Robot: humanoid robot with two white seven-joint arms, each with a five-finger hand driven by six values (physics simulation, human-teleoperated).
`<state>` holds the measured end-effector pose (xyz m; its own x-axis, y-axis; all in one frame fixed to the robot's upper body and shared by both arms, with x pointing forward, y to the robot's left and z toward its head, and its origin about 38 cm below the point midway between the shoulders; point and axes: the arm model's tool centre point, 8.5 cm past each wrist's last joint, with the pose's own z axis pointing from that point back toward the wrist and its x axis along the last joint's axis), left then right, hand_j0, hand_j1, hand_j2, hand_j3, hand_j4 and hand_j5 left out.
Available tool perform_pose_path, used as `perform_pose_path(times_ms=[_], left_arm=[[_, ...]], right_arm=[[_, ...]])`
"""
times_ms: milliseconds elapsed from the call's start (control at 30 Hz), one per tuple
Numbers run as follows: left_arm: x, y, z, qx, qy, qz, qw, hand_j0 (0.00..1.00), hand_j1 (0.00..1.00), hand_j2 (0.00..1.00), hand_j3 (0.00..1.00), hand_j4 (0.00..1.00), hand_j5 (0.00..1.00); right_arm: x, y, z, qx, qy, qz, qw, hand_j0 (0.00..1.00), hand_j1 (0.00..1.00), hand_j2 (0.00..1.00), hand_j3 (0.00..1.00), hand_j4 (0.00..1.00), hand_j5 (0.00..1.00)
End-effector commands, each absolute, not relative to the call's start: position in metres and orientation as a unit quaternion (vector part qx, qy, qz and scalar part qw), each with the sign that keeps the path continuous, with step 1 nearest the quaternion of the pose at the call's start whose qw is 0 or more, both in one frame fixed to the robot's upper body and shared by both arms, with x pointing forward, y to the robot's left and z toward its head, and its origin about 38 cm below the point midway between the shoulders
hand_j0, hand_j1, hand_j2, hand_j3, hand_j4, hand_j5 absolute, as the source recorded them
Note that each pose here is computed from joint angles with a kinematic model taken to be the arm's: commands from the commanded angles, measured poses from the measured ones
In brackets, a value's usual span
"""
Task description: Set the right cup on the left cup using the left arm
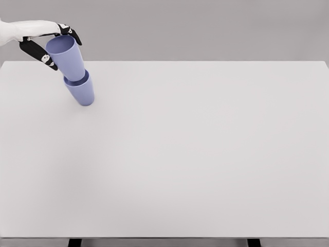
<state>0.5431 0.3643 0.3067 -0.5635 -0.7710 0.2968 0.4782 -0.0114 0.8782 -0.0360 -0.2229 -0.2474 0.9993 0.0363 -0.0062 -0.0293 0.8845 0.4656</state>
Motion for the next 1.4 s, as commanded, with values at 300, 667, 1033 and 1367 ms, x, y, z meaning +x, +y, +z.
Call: perform_pose_path(times_ms=[300, 667, 1033, 1367], left_arm=[[0.543, 0.365, 0.308, 0.134, -0.545, -0.695, 0.449, 0.53, 0.53, 0.53, 0.53, 0.53, 0.53], [0.543, 0.362, 0.303, 0.132, -0.542, -0.698, 0.449, 0.53, 0.53, 0.53, 0.53, 0.53, 0.53], [0.542, 0.364, 0.298, 0.131, -0.539, -0.698, 0.452, 0.53, 0.53, 0.53, 0.53, 0.53, 0.53], [0.543, 0.364, 0.3, 0.134, -0.539, -0.699, 0.45, 0.81, 0.81, 0.81, 0.81, 0.81, 0.81]], right_arm=[[-0.036, -0.223, -0.247, 0.24, 0.007, 0.017, 0.971, 1.0, 1.0, 1.0, 1.0, 1.0, 1.0], [-0.036, -0.223, -0.247, 0.24, 0.007, 0.017, 0.971, 1.0, 1.0, 1.0, 1.0, 1.0, 1.0], [-0.036, -0.223, -0.247, 0.241, 0.008, 0.018, 0.97, 1.0, 1.0, 1.0, 1.0, 1.0, 1.0], [-0.035, -0.223, -0.247, 0.24, 0.007, 0.018, 0.971, 1.0, 1.0, 1.0, 1.0, 1.0, 1.0]])
